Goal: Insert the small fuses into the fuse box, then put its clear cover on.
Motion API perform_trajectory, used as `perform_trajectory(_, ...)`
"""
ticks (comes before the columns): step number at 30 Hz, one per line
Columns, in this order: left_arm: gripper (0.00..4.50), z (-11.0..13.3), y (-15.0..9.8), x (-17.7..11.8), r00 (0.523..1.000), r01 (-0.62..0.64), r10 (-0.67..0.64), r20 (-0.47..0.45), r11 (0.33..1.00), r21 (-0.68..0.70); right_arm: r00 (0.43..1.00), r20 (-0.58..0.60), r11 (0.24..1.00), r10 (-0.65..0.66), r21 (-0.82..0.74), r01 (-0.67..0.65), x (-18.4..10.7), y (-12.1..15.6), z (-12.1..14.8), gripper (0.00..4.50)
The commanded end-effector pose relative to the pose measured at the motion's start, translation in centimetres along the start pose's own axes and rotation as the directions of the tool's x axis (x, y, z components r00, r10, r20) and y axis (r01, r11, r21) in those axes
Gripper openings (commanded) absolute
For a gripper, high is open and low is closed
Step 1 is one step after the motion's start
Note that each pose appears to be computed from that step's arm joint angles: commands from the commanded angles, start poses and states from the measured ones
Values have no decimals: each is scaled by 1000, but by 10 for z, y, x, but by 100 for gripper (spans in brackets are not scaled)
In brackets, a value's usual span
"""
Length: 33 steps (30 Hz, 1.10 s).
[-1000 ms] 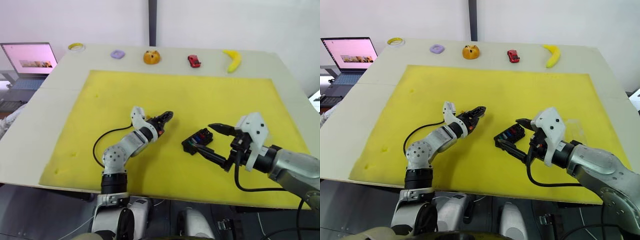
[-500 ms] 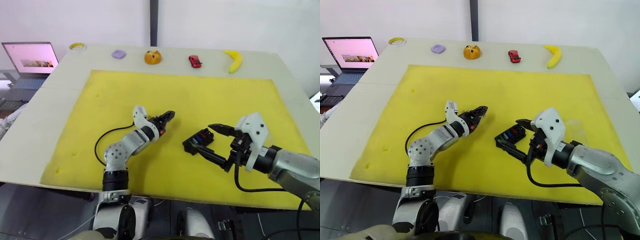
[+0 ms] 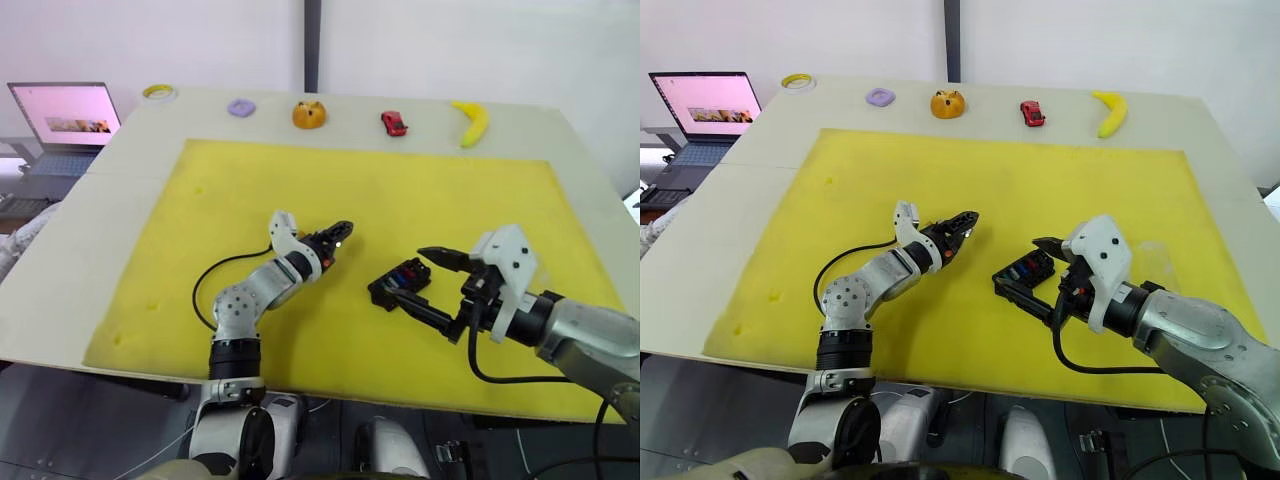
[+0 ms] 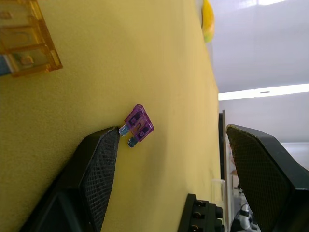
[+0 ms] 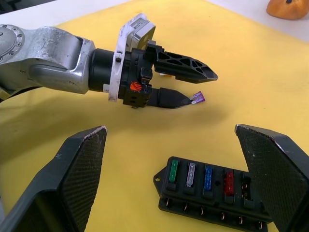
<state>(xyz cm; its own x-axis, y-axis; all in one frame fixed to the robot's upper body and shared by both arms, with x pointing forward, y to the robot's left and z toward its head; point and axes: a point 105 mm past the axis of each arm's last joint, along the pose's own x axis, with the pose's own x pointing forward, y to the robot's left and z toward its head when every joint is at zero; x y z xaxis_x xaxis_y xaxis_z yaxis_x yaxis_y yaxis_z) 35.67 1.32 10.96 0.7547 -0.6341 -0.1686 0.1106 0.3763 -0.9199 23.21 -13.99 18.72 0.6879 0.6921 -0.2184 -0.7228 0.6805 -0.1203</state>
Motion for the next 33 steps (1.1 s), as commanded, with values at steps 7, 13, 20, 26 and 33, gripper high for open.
perform_trajectory(7, 370, -12, -4, 17, 999, -36, 36, -18, 999, -14, 999, 30, 999, 23, -32, -22, -1, 7, 9, 450)
perform_trajectory(13, 370, -10, -9, 17, 1000, -28, 28, -11, 1000, -5, 999, 31, 999, 24, -32, -23, -1, 8, 9, 450)
perform_trajectory(20, 370, -10, -7, 19, 999, -36, 36, -6, 999, -4, 999, 29, 999, 26, -33, -25, -1, 9, 8, 450)
perform_trajectory(26, 370, -11, -9, 23, 999, -34, 34, -5, 999, -7, 999, 28, 999, 25, -35, -24, -2, 8, 9, 450)
perform_trajectory(33, 370, -14, -11, 29, 999, -43, 43, -16, 999, -4, 999, 29, 999, 25, -36, -24, -1, 8, 9, 450)
